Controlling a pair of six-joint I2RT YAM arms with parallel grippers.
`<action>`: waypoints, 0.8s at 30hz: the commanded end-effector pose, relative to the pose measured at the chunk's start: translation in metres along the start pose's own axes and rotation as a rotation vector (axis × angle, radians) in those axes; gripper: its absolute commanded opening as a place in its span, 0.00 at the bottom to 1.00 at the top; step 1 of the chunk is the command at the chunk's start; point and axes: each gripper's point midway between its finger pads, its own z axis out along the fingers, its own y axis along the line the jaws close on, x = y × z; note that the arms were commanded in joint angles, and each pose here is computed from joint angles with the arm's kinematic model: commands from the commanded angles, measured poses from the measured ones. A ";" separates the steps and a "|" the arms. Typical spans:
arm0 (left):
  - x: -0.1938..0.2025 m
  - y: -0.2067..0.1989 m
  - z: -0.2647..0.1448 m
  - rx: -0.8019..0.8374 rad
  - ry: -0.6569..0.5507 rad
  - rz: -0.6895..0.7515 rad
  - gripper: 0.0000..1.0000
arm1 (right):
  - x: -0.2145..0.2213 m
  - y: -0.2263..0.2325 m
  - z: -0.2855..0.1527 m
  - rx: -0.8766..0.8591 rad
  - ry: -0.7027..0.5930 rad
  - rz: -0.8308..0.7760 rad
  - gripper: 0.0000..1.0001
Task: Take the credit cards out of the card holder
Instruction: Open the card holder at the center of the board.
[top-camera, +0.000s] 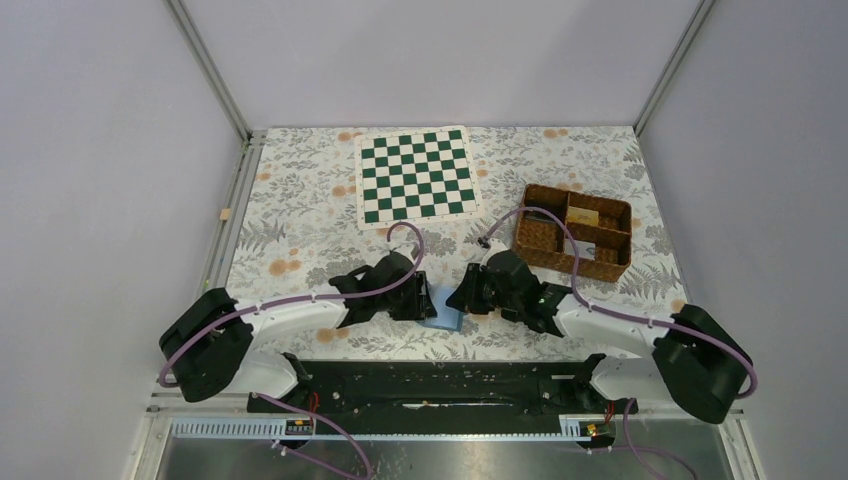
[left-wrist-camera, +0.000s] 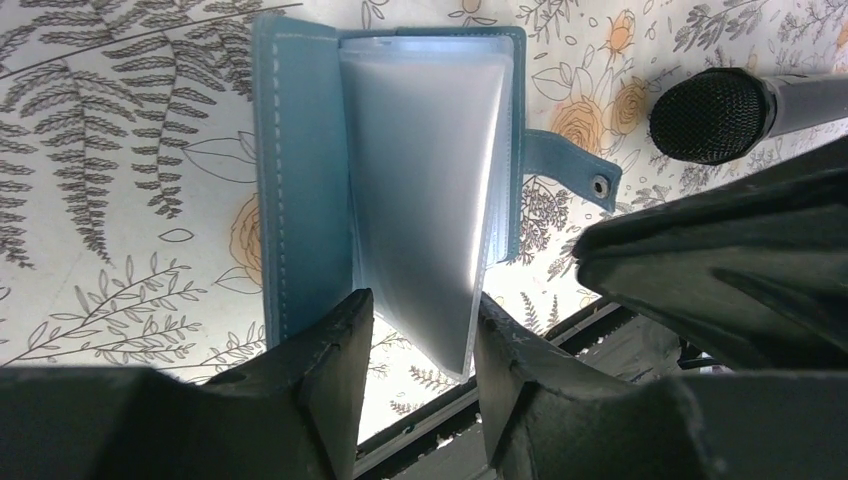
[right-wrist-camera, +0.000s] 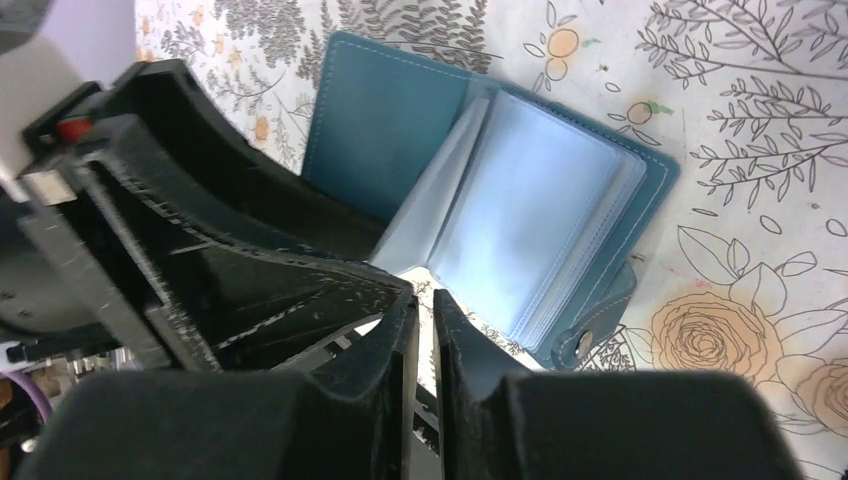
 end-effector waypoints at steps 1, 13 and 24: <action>-0.011 0.007 -0.007 -0.025 -0.051 -0.014 0.40 | -0.012 0.011 0.012 -0.028 -0.026 0.051 0.16; -0.032 0.032 -0.027 -0.169 -0.134 0.007 0.37 | 0.010 -0.037 0.029 0.124 0.009 0.040 0.13; -0.057 -0.016 -0.056 -0.037 -0.167 0.118 0.39 | 0.020 -0.050 0.037 0.149 0.030 0.044 0.10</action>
